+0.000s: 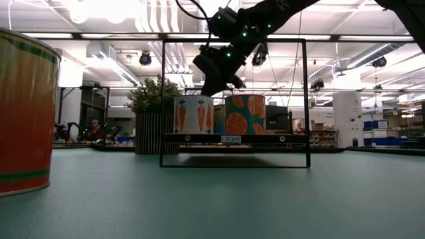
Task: Pick and place cans onto a shelf
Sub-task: Put the canned peaches on the shelf, then put the canned pineapples on the shelf
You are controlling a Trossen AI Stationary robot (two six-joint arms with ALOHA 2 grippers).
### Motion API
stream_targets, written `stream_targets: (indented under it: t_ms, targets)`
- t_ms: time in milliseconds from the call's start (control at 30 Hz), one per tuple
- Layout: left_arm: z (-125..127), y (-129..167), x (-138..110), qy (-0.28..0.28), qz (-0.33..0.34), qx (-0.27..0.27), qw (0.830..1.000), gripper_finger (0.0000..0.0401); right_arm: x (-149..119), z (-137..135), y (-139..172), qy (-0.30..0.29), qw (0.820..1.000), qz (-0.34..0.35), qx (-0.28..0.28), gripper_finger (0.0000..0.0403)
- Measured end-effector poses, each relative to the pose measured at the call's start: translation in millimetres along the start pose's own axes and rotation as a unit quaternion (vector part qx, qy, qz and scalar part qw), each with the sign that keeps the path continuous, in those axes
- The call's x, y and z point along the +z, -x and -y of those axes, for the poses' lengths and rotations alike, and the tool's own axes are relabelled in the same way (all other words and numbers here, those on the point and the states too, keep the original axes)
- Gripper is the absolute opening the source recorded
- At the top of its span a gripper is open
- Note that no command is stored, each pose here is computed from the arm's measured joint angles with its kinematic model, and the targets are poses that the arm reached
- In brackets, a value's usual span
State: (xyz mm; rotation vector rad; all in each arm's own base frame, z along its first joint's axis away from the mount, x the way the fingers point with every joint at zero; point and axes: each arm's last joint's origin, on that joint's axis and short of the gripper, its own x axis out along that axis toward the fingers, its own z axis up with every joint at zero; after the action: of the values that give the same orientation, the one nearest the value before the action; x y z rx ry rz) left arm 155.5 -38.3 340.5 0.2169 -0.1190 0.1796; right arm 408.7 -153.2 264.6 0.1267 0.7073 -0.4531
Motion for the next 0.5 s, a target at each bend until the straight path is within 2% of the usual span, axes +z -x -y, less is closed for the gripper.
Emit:
stream_targets:
  t_ms: [200, 500]
  targets:
    - [0, 0, 0, 0.005, 0.0, 0.0, 1.0, 0.0322, 12, -5, 24, 0.01, 0.999, 0.03, 0.007, 0.0012]
    - [7, -9, -8, 0.05, -0.025, -0.006, 0.998, 0.0322, 30, -38, 89, 0.068, 0.991, 0.105, 0.046, 0.0012]
